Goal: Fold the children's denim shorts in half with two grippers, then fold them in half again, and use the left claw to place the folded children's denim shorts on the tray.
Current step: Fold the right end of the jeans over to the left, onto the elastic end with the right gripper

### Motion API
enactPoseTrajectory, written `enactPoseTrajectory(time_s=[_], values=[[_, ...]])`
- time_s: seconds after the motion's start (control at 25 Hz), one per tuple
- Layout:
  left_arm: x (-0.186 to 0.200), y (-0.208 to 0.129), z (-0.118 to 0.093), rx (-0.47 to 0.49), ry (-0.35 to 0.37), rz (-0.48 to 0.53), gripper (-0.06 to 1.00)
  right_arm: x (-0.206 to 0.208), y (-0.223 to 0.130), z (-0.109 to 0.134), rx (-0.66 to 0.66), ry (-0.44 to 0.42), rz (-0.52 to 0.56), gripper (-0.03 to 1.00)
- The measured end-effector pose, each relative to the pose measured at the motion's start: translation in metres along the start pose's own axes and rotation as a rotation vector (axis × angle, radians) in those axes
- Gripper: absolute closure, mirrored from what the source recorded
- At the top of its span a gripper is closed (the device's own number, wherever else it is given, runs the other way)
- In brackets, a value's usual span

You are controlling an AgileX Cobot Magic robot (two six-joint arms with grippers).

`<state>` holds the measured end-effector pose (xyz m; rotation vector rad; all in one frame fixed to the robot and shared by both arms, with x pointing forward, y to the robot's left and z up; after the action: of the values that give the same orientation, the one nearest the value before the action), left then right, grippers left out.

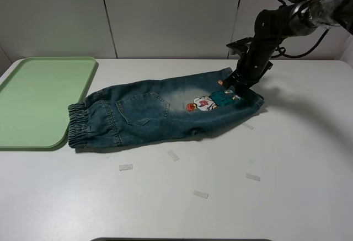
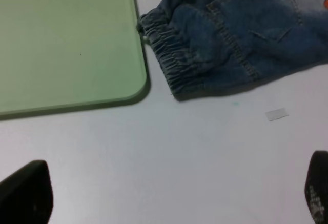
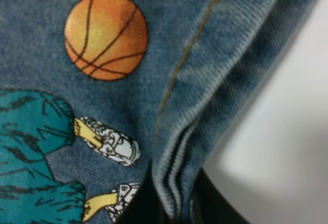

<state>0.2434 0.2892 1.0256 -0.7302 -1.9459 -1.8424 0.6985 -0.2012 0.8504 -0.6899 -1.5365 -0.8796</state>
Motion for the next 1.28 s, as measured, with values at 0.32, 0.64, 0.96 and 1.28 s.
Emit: enactPoseTrajectory(time_s=[0.32, 0.64, 0.96, 1.28], values=[[0.0, 0.0, 0.0, 0.0, 0.0, 0.0, -0.03, 0.041, -0.004, -0.011, 0.005, -0.096, 0.023, 0.97], [0.0, 0.0, 0.0, 0.0, 0.0, 0.0, -0.03, 0.08, -0.009, -0.021, 0.0, -0.204, 0.04, 0.97], [0.0, 0.0, 0.0, 0.0, 0.0, 0.0, -0.03, 0.114, -0.015, -0.028, 0.006, -0.294, 0.046, 0.97], [0.0, 0.0, 0.0, 0.0, 0.0, 0.0, -0.03, 0.139, -0.029, -0.054, -0.061, -0.351, 0.025, 0.97]])
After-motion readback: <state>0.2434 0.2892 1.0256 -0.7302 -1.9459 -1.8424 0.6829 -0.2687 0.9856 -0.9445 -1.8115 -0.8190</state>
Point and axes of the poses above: a point on each arm's last joint axis where the gripper is mounted, x pointing back along that axis away from the gripper, z along the wrist's bending axis when the last joint is at zero, y = z × x, the point moved 2 cm from there along -x, pointing out along that axis toward the gripper, and after that the axes turned 3 degrees about x, right-handed, at the moved point
